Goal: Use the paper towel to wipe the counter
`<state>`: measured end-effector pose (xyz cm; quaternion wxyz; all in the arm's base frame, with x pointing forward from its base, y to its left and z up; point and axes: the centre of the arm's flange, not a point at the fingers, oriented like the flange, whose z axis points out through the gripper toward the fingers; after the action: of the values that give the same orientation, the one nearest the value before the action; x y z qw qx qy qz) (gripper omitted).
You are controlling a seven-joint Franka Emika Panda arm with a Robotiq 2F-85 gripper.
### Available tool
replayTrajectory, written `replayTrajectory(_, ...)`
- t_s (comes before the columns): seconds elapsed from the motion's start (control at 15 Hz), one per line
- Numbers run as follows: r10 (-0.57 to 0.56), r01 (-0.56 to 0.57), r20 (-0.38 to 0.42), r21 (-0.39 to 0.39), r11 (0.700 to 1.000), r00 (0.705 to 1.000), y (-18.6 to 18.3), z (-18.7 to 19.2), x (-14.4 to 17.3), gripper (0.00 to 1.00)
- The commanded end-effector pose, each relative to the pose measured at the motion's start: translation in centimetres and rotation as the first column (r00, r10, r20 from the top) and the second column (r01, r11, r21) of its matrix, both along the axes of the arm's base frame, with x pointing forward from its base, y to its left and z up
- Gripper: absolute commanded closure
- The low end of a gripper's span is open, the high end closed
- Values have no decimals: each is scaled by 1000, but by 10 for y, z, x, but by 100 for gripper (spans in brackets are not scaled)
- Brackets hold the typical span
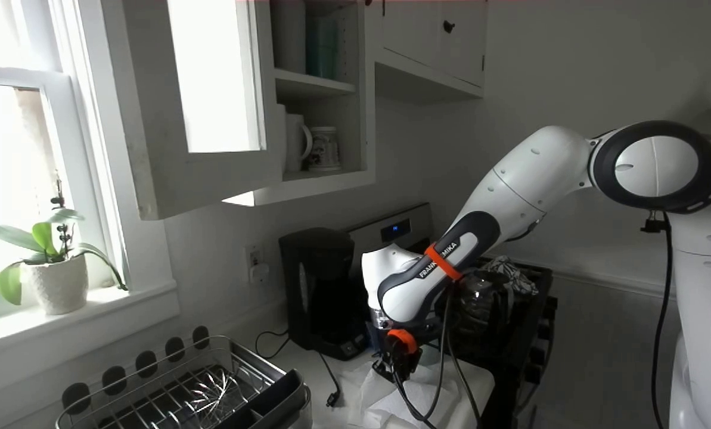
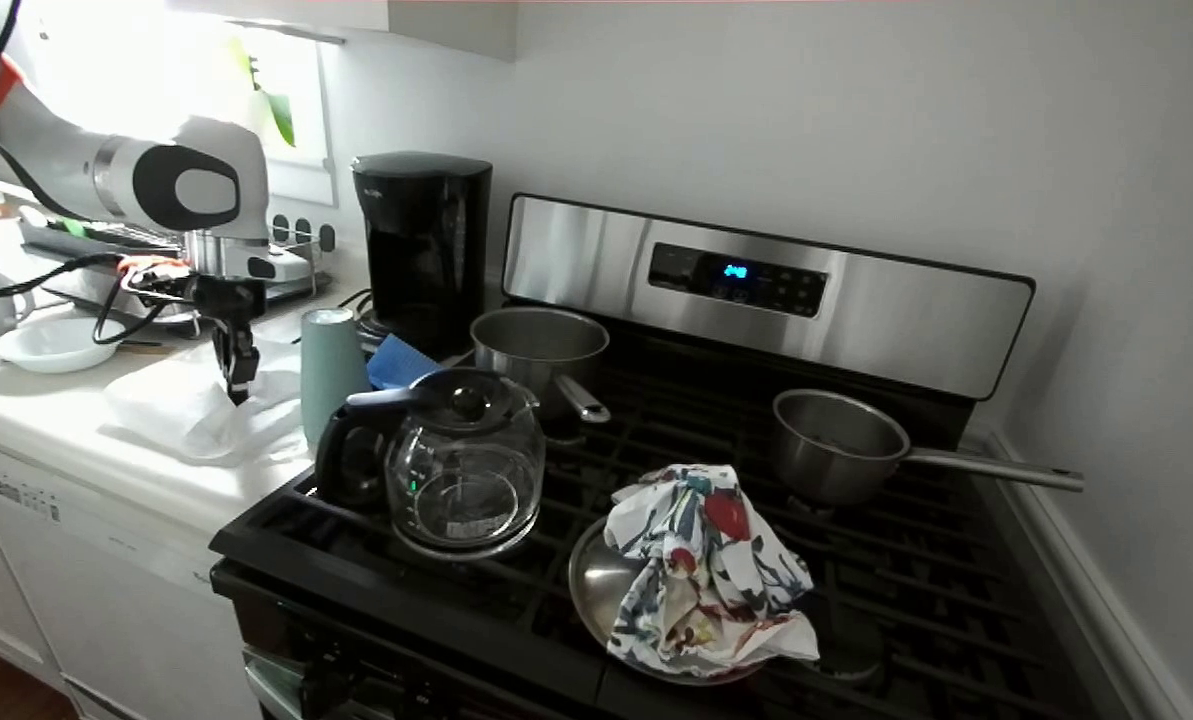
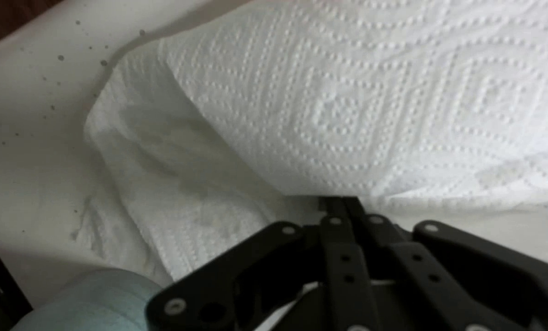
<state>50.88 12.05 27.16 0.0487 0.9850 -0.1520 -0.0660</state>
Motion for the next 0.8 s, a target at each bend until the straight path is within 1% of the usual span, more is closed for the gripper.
replayTrajectory(0.0,18,-18,-36,8,1000,999,9,-5,4,99)
replayTrajectory(0.33,0,2,-33,73,997,999,38,-18,19,100)
replayTrajectory(0.6,-29,33,-27,157,987,999,73,-23,33,100)
replayTrajectory(0.73,-44,53,-50,203,978,998,87,-25,39,100)
